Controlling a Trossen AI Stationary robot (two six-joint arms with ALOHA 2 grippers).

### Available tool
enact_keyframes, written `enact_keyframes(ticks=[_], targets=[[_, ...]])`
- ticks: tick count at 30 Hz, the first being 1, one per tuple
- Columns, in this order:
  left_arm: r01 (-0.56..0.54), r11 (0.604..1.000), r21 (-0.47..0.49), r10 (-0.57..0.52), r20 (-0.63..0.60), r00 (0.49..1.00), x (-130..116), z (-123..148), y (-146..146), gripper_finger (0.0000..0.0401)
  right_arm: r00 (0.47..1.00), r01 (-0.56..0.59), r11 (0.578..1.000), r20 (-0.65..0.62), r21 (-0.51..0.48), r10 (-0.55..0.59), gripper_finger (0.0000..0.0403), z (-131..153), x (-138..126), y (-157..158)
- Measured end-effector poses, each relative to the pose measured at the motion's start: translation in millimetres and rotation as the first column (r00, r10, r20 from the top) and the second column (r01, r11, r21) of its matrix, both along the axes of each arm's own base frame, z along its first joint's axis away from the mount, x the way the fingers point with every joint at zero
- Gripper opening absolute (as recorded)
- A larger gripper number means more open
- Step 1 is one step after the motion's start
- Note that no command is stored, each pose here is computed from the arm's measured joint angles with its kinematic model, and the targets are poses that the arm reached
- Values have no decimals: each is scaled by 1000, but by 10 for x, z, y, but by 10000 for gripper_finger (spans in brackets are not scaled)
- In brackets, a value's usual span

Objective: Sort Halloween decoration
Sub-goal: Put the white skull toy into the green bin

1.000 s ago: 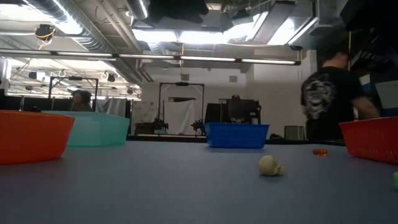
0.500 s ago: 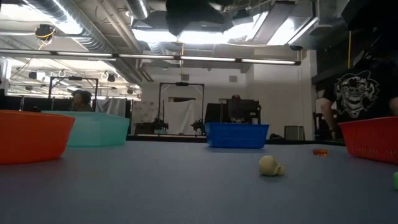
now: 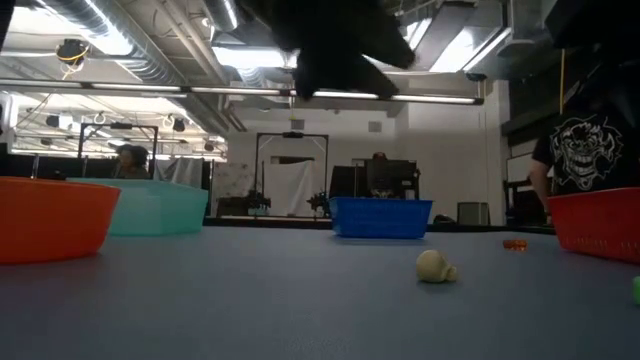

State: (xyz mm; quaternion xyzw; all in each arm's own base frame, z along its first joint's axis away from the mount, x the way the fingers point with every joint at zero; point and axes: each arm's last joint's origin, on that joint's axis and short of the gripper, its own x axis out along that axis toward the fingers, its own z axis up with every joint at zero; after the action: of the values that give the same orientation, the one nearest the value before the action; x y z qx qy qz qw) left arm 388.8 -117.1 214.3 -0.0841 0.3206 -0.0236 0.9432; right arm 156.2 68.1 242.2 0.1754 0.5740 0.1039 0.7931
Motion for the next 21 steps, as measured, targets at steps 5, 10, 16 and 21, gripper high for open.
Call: enact_keyframes(ticks=[5,10,16,21], targets=[[32,999,33,-32,0,999,110,-257,-63,182,1000,7,1000,9,-11,-6,190,1,6,-2],[48,998,46,-47,-28,999,168,-494,-116,183,1000,7,1000,12,-10,-7,191,2,9,-1],[66,996,58,-62,-63,996,169,-659,-191,183,999,26,999,49,-34,-25,191,11,33,-4],[114,989,97,-108,-63,992,144,-686,-278,183,998,29,999,52,-37,-27,191,12,35,-5]])
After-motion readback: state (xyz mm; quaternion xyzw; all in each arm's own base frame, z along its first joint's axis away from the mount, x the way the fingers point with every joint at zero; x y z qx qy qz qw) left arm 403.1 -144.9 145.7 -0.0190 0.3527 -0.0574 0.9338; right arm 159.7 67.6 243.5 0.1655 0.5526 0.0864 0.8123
